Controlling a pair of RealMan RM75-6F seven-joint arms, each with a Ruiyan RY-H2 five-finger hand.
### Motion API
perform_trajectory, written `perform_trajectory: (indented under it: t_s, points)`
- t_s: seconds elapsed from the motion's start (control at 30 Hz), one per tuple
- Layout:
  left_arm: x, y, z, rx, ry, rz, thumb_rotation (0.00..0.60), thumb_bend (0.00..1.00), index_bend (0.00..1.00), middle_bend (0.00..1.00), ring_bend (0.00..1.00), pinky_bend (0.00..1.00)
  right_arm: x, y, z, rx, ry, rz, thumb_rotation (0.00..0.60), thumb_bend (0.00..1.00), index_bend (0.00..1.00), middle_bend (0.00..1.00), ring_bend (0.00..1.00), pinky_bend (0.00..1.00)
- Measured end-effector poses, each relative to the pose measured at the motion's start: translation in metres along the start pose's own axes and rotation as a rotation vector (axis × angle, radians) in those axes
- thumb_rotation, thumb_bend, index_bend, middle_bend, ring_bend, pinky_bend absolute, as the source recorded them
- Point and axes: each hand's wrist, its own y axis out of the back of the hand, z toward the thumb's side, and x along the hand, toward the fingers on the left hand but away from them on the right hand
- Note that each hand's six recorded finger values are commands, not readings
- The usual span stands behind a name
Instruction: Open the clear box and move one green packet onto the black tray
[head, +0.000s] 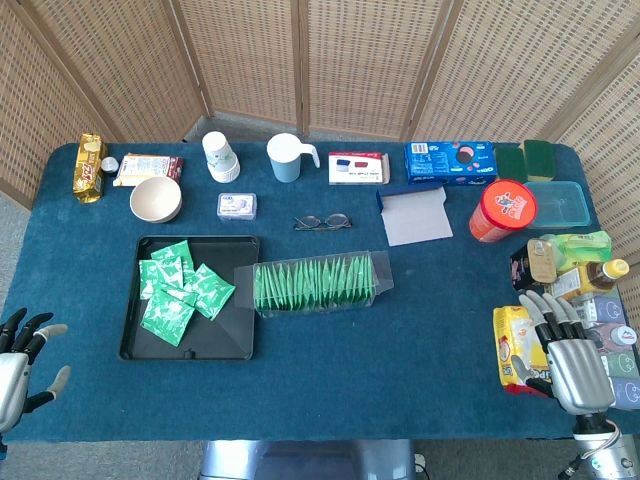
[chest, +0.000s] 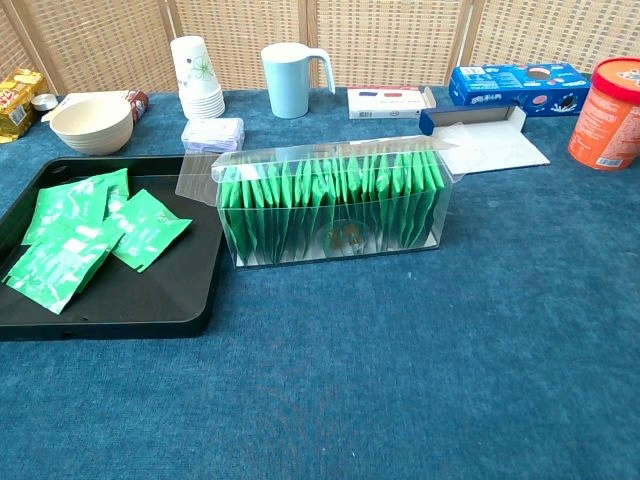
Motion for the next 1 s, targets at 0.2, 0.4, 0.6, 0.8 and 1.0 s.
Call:
perform_trajectory:
  t_s: [0.2, 0.4, 0.6, 0.8, 1.0]
  points:
    - [0.000, -0.002, 0.000, -0.002, -0.003, -0.014, 0.600, 0.30, 0.27, 0.17, 0.03, 0.09, -0.001, -0.002, 0.001, -0.005, 0.002, 0.004, 0.600, 0.35, 0.00, 0.03, 0.00, 0.05]
    - [0.003, 0.005, 0.005, -0.007, -0.031, 0.000, 0.600, 0.30, 0.27, 0.17, 0.03, 0.09, 0.002, -0.002, 0.000, -0.016, -0.002, 0.002, 0.600, 0.35, 0.00, 0.03, 0.00, 0.05]
    - [0.016, 0.010, 0.020, -0.002, -0.102, -0.020, 0.600, 0.30, 0.27, 0.17, 0.03, 0.09, 0.006, 0.000, -0.006, -0.030, -0.023, -0.009, 0.600, 0.35, 0.00, 0.03, 0.00, 0.05]
    - [0.041, 0.013, 0.050, 0.015, -0.215, -0.060, 0.600, 0.30, 0.26, 0.17, 0.03, 0.10, 0.010, -0.002, -0.011, -0.044, -0.044, -0.013, 0.600, 0.35, 0.00, 0.03, 0.00, 0.05]
    - [0.075, 0.011, 0.098, 0.066, -0.353, -0.103, 0.600, 0.28, 0.26, 0.16, 0.03, 0.10, 0.013, -0.002, -0.013, -0.052, -0.056, -0.018, 0.600, 0.35, 0.00, 0.03, 0.00, 0.05]
